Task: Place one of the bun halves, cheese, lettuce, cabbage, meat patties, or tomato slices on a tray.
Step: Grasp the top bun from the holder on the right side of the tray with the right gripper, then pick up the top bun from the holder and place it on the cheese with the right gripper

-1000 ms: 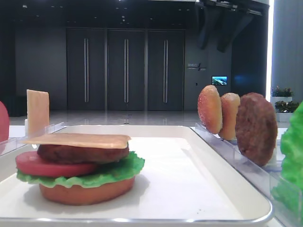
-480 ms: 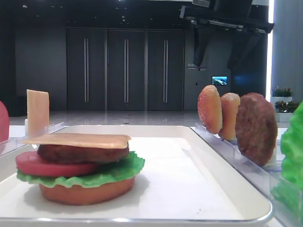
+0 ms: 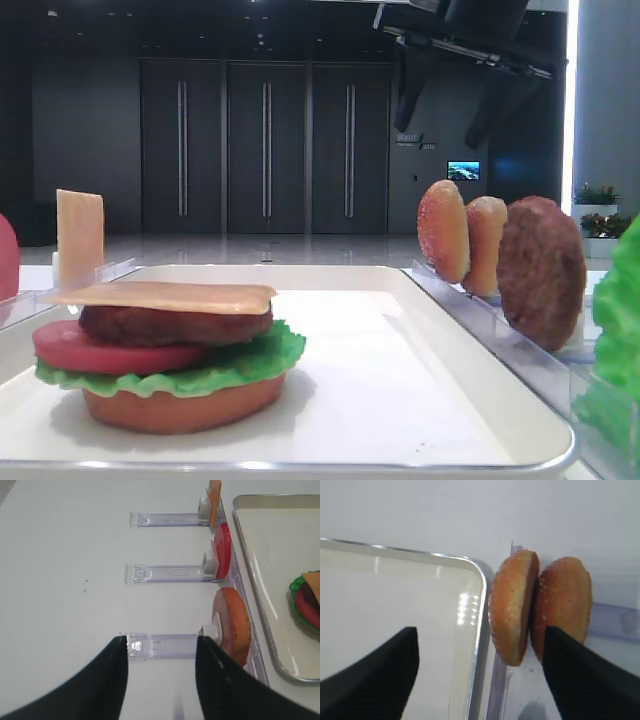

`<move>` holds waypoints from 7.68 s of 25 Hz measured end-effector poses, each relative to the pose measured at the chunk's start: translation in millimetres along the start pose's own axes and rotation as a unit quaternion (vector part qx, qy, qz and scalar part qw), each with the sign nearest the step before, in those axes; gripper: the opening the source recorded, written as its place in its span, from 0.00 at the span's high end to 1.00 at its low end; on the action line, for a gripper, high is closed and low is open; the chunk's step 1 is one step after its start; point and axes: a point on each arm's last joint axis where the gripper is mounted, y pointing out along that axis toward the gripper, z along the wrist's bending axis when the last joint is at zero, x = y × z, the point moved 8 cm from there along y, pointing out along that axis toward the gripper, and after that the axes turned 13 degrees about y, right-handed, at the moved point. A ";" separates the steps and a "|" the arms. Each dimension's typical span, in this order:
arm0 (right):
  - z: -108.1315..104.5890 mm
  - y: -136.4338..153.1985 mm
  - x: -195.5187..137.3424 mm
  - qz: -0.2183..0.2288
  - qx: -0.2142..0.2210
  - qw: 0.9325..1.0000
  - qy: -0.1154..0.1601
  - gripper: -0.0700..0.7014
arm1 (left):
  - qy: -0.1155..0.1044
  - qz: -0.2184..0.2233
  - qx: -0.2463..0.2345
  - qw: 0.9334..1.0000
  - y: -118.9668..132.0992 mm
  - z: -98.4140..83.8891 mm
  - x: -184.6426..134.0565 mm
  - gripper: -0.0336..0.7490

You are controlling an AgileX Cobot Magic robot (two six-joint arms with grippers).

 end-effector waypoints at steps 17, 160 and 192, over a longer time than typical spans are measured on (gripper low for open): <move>-8.4 45.7 -9.4 0.042 -0.009 0.999 -0.003 0.27 | 0.000 0.000 0.000 1.000 0.0 0.0 0.0 0.52; 98.4 10.1 -201.1 0.145 0.465 0.872 0.060 0.65 | 0.003 0.000 0.000 1.000 0.0 0.0 0.0 0.52; 94.5 31.8 -205.8 0.154 0.452 0.877 0.056 0.65 | 0.000 0.000 0.000 1.000 0.0 0.0 0.0 0.52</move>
